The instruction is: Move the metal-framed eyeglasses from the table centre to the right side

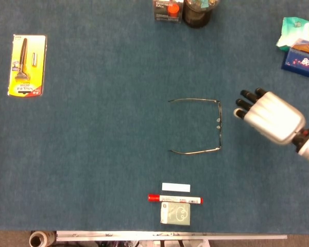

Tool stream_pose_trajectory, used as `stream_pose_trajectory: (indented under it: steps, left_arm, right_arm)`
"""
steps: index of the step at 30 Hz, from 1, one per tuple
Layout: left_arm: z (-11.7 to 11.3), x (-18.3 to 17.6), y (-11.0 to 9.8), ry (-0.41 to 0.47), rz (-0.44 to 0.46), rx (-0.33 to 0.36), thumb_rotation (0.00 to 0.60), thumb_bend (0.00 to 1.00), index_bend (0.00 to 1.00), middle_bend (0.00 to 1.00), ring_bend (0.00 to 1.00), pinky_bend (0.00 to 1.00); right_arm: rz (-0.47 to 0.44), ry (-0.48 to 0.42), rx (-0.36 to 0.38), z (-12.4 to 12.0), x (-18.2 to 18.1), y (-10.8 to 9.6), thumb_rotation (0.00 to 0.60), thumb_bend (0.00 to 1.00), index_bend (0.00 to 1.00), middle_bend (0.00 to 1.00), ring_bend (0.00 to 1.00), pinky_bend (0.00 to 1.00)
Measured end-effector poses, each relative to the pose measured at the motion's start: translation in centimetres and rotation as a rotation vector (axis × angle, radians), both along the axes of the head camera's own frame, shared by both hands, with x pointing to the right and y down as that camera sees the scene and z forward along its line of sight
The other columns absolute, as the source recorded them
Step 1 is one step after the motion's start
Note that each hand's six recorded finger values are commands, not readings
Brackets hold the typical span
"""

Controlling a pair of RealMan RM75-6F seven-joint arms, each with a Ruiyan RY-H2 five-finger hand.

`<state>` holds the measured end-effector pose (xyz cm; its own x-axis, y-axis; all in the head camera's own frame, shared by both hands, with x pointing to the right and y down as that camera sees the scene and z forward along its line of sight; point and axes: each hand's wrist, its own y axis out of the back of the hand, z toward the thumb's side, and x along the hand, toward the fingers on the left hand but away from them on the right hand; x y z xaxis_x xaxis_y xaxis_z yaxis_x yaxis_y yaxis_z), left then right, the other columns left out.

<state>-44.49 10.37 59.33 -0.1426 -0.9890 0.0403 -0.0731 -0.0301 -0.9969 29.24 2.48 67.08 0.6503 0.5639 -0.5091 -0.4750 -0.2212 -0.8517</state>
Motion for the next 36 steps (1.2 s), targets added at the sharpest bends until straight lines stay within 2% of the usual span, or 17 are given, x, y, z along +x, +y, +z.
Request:
stream_pose_trajectory:
  steps: [11, 30, 36]
  left_arm:
    - [-0.8, -0.5, 0.3, 0.015, -0.014, 0.022, 0.6, 0.27, 0.5, 0.45, 0.35, 0.44]
    - [-1.5, -1.0, 0.6, 0.042, -0.021, 0.04, 0.6, 0.27, 0.5, 0.45, 0.35, 0.44]
    - [-1.7, -1.1, 0.7, 0.049, -0.023, 0.044, 0.6, 0.27, 0.5, 0.45, 0.35, 0.44]
  right_arm:
    - [-0.03, 0.039, -0.03, 2.9, -1.6, -0.2, 0.6, 0.82, 0.43, 0.35, 0.23, 0.4]
    - [-0.059, 0.042, -0.056, 5.6, -4.7, -1.0, 0.6, 0.82, 0.43, 0.35, 0.23, 0.4]
    - [-0.052, 0.061, -0.066, 6.4, -4.6, -1.2, 0.6, 0.82, 0.43, 0.35, 0.23, 0.4]
